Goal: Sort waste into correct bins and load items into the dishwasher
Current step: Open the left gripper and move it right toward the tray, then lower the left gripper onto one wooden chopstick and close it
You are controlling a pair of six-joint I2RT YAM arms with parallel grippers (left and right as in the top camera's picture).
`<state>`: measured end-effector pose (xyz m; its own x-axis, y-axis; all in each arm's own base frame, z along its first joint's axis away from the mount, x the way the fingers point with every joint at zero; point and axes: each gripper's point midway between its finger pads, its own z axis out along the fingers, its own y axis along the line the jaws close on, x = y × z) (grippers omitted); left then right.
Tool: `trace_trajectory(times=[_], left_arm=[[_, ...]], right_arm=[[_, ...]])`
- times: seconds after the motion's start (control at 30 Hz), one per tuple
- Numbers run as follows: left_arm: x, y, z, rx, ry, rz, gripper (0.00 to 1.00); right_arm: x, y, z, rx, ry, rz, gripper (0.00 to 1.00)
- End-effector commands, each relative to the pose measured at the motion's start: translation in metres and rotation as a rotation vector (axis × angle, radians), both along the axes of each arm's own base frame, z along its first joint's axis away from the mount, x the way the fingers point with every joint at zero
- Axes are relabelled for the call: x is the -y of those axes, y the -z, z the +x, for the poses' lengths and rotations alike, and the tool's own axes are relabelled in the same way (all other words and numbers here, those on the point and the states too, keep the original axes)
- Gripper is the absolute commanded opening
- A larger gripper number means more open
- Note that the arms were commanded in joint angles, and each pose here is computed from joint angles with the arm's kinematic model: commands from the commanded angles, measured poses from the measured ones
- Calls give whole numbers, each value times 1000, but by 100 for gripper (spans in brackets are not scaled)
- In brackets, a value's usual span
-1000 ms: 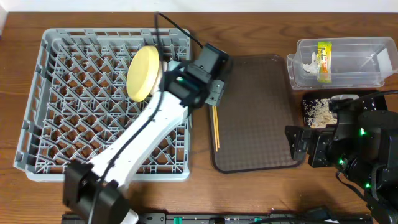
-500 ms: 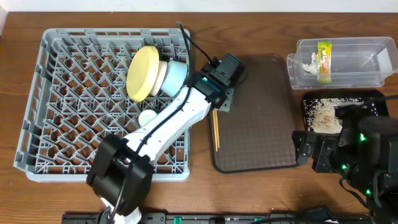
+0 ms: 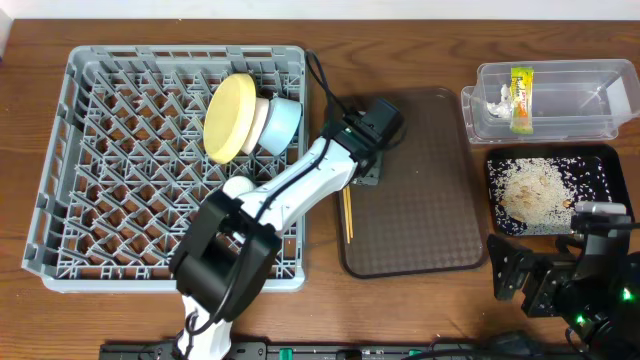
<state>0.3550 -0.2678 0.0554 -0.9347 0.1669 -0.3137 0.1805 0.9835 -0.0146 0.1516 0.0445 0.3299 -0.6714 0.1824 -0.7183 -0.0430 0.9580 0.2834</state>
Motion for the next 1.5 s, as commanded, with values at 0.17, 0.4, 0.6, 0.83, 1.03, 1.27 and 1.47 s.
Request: trace_trajectory(times=[0.17, 0.4, 0.6, 0.83, 1.03, 1.27, 1.47], left_arm=[[0, 29, 0, -34, -41, 14, 57], [-1, 47, 0, -54, -46, 35, 50], [-4, 49, 3, -36, -57, 54, 50], [-11, 50, 7, -23, -75, 74, 50], [-15, 59, 6, -44, -82, 85, 49], [-13, 71, 0, -87, -78, 73, 43], [-9, 76, -3, -109, -72, 58, 36]], right_arm=[[1, -4, -2, 13, -8, -15, 99], [1, -2, -3, 7, -8, -17, 99], [2, -1, -4, 1, -8, -19, 99], [2, 0, -5, -3, -8, -20, 99], [2, 0, -5, -4, -9, -20, 99], [2, 0, -5, -3, -8, -19, 99], [2, -1, -5, -2, -8, -19, 99]])
